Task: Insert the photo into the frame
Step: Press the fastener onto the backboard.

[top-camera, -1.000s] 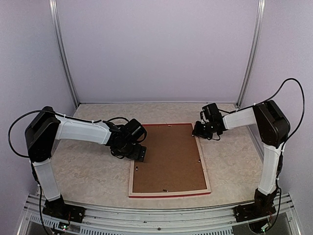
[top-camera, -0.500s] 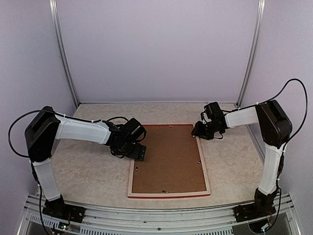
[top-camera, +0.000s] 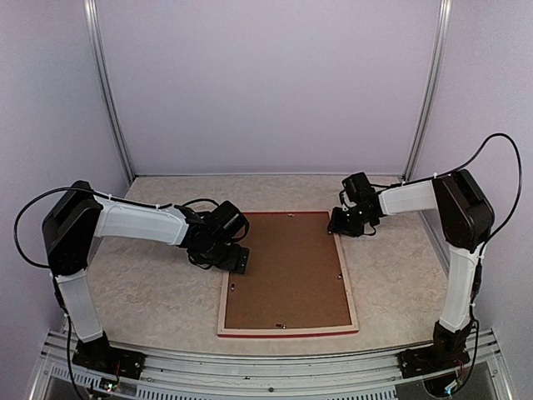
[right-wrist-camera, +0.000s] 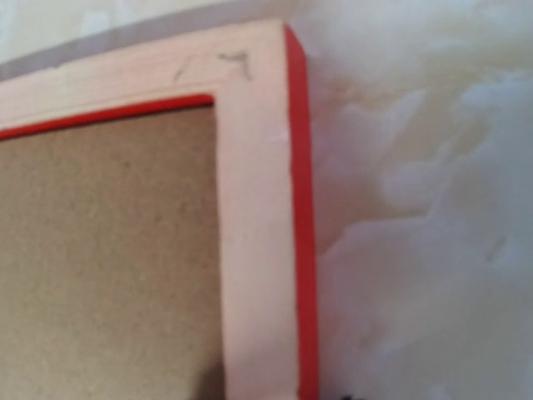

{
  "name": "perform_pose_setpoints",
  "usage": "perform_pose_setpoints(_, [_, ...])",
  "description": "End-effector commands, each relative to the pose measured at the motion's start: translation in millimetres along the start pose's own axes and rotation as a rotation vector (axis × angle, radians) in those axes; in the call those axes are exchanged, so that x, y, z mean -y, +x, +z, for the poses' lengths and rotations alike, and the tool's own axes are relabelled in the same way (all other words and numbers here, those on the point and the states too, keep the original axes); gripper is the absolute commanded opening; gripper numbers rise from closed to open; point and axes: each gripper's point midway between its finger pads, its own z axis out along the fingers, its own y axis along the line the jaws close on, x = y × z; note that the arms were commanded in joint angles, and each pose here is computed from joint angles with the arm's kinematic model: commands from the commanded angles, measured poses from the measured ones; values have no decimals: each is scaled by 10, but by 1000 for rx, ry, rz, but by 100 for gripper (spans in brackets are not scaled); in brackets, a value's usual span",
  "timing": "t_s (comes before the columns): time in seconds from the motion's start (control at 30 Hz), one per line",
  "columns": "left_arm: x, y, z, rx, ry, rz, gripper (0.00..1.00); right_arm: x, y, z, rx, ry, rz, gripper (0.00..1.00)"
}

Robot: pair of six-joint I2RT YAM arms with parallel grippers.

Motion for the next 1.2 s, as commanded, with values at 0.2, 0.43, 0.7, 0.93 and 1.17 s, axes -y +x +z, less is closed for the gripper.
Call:
perform_pose_setpoints(0.2, [2, -91, -65, 27, 16, -4, 96, 269, 257, 172, -66, 138, -25, 28])
perform_pose_setpoints(0.43, [-8, -78, -47, 25, 13, -3, 96, 303, 320, 144, -75, 145, -7, 23])
perform_pose_setpoints(0.7, [-33, -45, -47, 22, 7, -3, 96, 324, 372, 150, -63, 124, 78, 19])
perform_pose_setpoints(0.93, [-43, -39, -56, 27, 10, -9, 96, 245, 474, 113, -77, 23, 166, 15])
perform_pose_setpoints(1.17, [-48, -27, -55, 27, 10, -13, 96, 174, 497, 108, -82, -35, 222, 13])
